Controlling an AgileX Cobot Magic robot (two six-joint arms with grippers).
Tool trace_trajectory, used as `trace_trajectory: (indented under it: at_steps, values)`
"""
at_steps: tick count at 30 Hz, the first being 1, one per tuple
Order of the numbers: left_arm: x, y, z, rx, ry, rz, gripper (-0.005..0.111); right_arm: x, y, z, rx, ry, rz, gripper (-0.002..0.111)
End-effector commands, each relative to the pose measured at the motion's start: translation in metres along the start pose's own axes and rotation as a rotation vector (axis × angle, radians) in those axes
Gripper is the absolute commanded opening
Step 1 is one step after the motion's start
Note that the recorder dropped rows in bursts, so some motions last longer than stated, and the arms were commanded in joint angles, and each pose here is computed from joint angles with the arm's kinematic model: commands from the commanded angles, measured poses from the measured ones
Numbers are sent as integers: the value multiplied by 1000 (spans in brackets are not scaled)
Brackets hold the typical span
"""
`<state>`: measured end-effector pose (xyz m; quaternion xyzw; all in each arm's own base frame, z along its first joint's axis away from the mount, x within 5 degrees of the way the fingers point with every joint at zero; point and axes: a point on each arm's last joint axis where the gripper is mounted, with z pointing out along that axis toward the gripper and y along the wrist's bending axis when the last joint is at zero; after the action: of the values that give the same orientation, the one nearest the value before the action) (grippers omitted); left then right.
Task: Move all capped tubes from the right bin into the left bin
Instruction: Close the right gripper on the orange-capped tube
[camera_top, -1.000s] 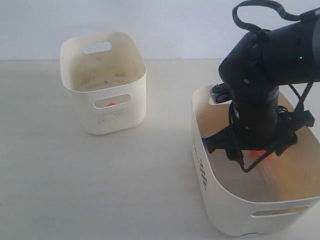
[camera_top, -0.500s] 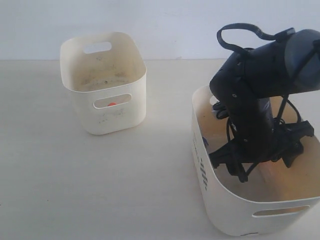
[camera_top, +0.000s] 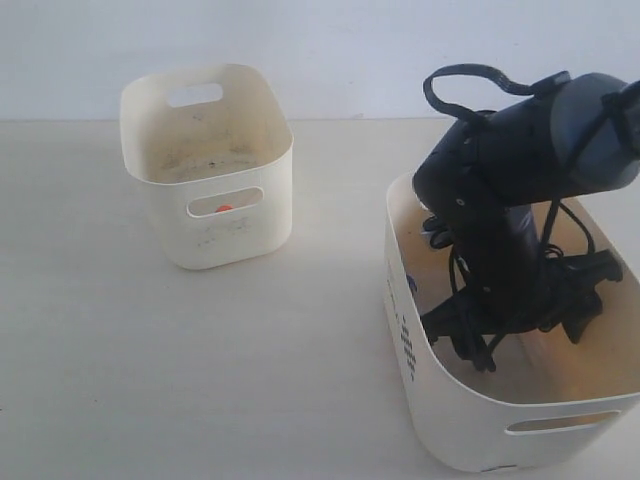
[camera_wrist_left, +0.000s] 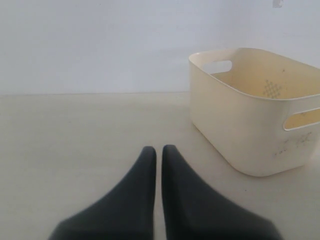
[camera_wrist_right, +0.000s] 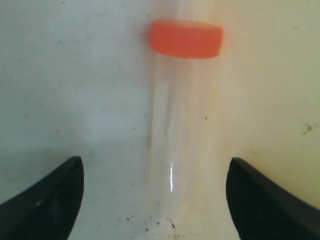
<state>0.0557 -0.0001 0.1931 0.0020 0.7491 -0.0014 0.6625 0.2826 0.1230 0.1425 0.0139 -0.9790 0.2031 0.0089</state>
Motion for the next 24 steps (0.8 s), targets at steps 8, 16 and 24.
trace_trajectory:
  at_steps: [8,16,24]
  values:
    - [-2,0,0,1,-7,-16,4,-1,6,18,37,50,-34,74]
    - [-2,0,0,1,-7,-16,4,-2,9,23,35,54,-47,55]
    - [-2,0,0,1,-7,-16,4,-2,9,23,33,52,-56,30]
